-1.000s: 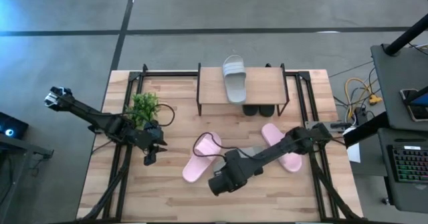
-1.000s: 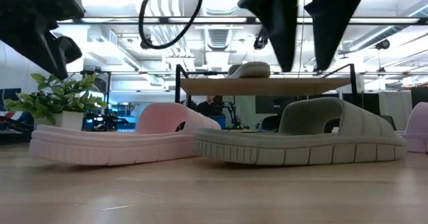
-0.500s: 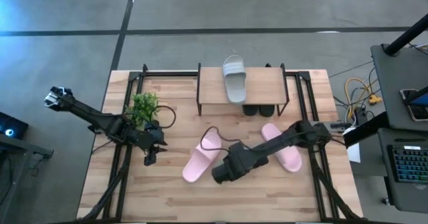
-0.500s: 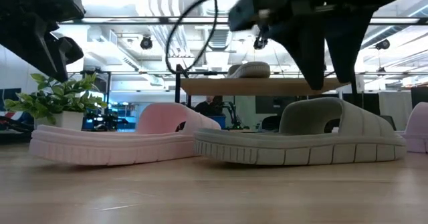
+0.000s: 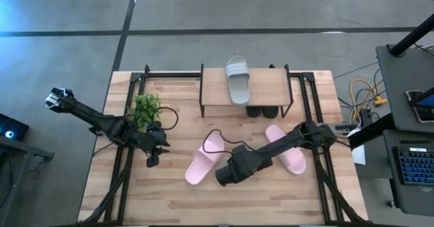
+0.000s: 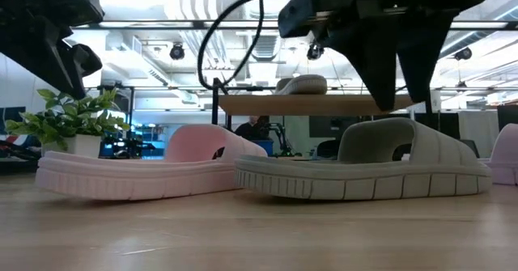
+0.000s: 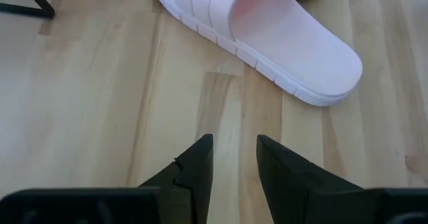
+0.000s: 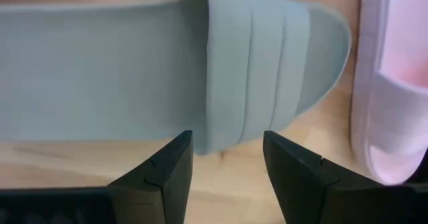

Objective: Pick and place slides into the shelf
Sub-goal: Put the gray slipper on the shelf

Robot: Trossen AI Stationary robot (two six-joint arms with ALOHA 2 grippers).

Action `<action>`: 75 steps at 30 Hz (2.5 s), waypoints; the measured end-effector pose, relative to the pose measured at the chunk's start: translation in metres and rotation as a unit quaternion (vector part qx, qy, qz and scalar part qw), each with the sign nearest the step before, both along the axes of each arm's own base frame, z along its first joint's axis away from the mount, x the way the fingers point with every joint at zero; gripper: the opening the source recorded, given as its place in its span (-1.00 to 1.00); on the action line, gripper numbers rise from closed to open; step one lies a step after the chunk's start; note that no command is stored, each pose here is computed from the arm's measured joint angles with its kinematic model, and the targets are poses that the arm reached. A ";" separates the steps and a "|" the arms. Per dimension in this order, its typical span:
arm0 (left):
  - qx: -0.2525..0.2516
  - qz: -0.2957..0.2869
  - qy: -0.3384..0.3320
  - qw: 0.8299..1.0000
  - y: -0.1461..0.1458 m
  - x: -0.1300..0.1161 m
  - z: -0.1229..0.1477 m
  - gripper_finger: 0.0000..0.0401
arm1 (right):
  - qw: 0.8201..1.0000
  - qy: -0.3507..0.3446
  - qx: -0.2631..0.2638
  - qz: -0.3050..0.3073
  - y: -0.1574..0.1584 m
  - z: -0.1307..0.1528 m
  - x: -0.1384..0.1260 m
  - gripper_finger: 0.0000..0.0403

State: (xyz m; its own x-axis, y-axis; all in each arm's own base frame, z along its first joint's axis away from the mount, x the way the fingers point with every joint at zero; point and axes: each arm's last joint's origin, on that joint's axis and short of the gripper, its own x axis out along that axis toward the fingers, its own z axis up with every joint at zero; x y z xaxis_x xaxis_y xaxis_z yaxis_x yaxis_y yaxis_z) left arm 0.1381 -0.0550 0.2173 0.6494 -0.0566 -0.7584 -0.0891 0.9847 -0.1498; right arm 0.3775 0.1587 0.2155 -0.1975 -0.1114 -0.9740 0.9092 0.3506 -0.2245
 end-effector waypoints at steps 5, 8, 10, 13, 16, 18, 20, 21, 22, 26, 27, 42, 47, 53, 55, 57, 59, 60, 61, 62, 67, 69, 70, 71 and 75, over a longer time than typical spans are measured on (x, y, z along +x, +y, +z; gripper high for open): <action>0.001 0.001 -0.001 1.000 0.000 0.000 0.000 -0.50 | 1.000 0.005 -0.013 0.006 -0.004 -0.005 0.000 -0.14; 0.001 0.001 -0.001 1.000 0.000 0.000 0.000 -0.50 | 1.000 0.015 -0.015 0.005 -0.005 -0.012 -0.002 -0.14; 0.001 0.001 -0.001 1.000 0.000 0.000 0.000 -0.50 | 1.000 0.020 -0.017 0.005 -0.006 -0.015 -0.003 -0.14; 0.001 0.001 -0.001 1.000 0.000 0.000 0.000 -0.50 | 1.000 0.020 -0.015 0.003 -0.007 -0.017 -0.002 -0.14; 0.001 0.001 -0.001 1.000 0.000 0.000 0.000 -0.50 | 1.000 0.005 -0.011 0.001 -0.007 -0.014 0.001 -0.14; 0.001 0.001 -0.001 1.000 0.000 0.000 0.000 -0.50 | 1.000 0.001 -0.019 0.003 -0.008 -0.013 0.002 -0.14; 0.003 -0.002 -0.001 1.000 0.000 0.000 0.000 -0.50 | 1.000 0.005 -0.028 0.011 -0.008 -0.016 0.000 -0.14; 0.004 -0.002 -0.001 1.000 0.000 0.000 0.000 -0.50 | 0.999 0.013 -0.030 0.016 -0.009 -0.020 -0.001 -0.14; 0.004 -0.002 -0.001 1.000 0.000 0.000 0.000 -0.50 | 0.999 0.022 -0.029 0.018 -0.009 -0.024 -0.001 -0.14; 0.003 -0.002 -0.001 1.000 0.000 0.000 0.000 -0.50 | 0.999 0.040 -0.023 0.029 -0.008 -0.032 -0.003 -0.14; 0.003 -0.001 -0.001 1.000 0.000 0.000 0.000 -0.50 | 0.998 0.041 -0.025 0.030 -0.008 -0.032 -0.003 -0.14; 0.001 0.001 -0.001 1.000 0.000 0.000 0.000 -0.50 | 0.989 0.079 -0.074 0.098 -0.013 -0.037 -0.012 -0.63; 0.000 0.001 -0.001 1.000 0.000 0.000 0.000 -0.50 | 0.987 0.082 -0.083 0.107 -0.014 -0.039 -0.013 -0.90; 0.000 0.001 -0.001 1.000 0.000 0.000 0.000 -0.50 | 0.986 0.065 -0.100 0.119 -0.010 -0.033 -0.012 -0.94; 0.000 0.001 -0.001 1.000 0.000 0.000 0.000 -0.50 | 0.985 0.035 -0.112 0.125 -0.006 -0.023 -0.010 -0.94; 0.000 0.001 -0.001 1.000 0.000 0.000 0.000 -0.50 | 0.982 0.000 -0.125 0.139 0.000 -0.005 -0.010 -0.94; 0.000 0.002 0.000 1.000 0.000 0.000 0.000 -0.50 | 0.977 -0.046 -0.142 0.150 0.008 0.014 -0.010 -0.94; 0.000 0.002 -0.001 1.000 0.000 0.000 0.000 -0.50 | 0.972 -0.068 -0.154 0.162 0.012 0.024 -0.011 -0.94; 0.000 0.002 -0.001 1.000 0.000 0.000 0.000 -0.50 | 0.965 -0.088 -0.172 0.179 0.017 0.033 -0.013 -0.94; 0.000 0.002 -0.001 1.000 0.000 0.000 0.000 -0.50 | 0.956 -0.109 -0.191 0.194 0.021 0.042 -0.014 -0.94; 0.001 0.002 -0.001 1.000 0.000 0.000 0.000 -0.50 | 0.896 -0.165 -0.290 0.294 0.025 0.084 -0.020 -0.94; 0.002 0.003 -0.002 1.000 0.000 0.000 0.000 -0.50 | 0.874 -0.166 -0.326 0.320 0.020 0.095 -0.018 -0.94; 0.003 0.004 -0.002 1.000 0.000 0.000 0.000 -0.50 | 0.864 -0.164 -0.343 0.331 0.017 0.100 -0.016 -0.94; 0.004 0.005 -0.002 1.000 0.000 0.000 0.000 -0.50 | 0.854 -0.161 -0.359 0.341 0.013 0.105 -0.013 -0.94; 0.005 0.007 -0.003 1.000 0.001 0.000 0.000 -0.50 | 0.814 -0.131 -0.423 0.375 -0.009 0.128 -0.006 -0.94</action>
State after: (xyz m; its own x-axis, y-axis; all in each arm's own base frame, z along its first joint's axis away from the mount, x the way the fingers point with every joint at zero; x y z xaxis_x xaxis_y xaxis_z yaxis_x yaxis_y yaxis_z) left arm 0.1383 -0.0544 0.2174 0.6547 -0.0390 -0.7548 -0.1025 0.9849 -0.1398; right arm 0.3711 0.1493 0.3437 0.4378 -0.7582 -0.4831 0.5662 0.6499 -0.5070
